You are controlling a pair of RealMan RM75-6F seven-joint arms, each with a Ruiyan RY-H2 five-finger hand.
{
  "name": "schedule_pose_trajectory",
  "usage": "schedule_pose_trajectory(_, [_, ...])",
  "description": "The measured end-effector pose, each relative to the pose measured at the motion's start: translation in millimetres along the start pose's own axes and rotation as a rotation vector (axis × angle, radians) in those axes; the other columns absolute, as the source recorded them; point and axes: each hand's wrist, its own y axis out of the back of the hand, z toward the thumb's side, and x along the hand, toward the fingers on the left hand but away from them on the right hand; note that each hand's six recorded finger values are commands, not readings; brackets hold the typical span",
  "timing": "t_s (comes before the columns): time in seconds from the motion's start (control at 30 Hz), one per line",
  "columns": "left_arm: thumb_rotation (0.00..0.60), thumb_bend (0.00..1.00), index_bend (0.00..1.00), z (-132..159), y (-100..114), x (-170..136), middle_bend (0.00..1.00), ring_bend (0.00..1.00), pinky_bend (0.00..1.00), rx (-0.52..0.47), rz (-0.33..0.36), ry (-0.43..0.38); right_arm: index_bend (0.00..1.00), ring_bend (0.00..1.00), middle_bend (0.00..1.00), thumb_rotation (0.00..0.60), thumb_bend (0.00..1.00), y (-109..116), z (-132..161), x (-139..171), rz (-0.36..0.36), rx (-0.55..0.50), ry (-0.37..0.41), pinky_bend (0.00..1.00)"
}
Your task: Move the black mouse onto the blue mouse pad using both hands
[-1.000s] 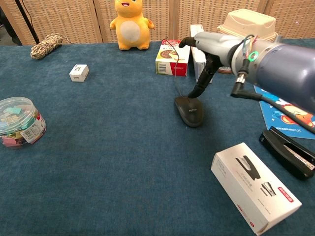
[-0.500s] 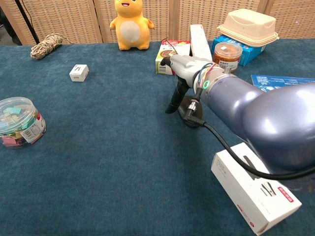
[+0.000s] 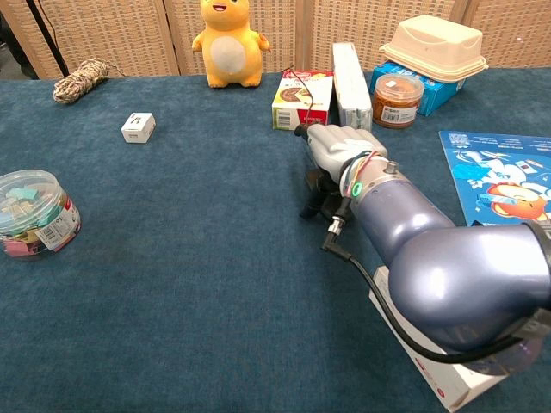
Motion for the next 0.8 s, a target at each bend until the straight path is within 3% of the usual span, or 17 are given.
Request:
schedule_pose_trajectory(0.47, [0.6, 0.0, 0.0, 4, -5, 0, 0.0, 0.0, 0.0, 0.012, -0.016, -0.006, 0.0, 0.0, 0.0, 0.6, 0.0, 14, -53, 1, -0.024, -0.048, -0.117, 0.03])
schedule_pose_trajectory(0.63, [0.6, 0.0, 0.0, 4, -5, -1, 0.0, 0.0, 0.0, 0.01, -0.013, -0.006, 0.06, 0.04, 0.06, 0.6, 0.0, 10, -53, 0, 0.011, -0.102, -0.112, 0.21])
schedule_pose_trajectory(0.8, [0.6, 0.0, 0.0, 3, -5, -1, 0.0, 0.0, 0.0, 0.004, -0.012, -0.002, 0.22, 0.23, 0.24, 0.6, 0.02, 8, -54, -5, 0.001, -0.138, -0.115, 0.4])
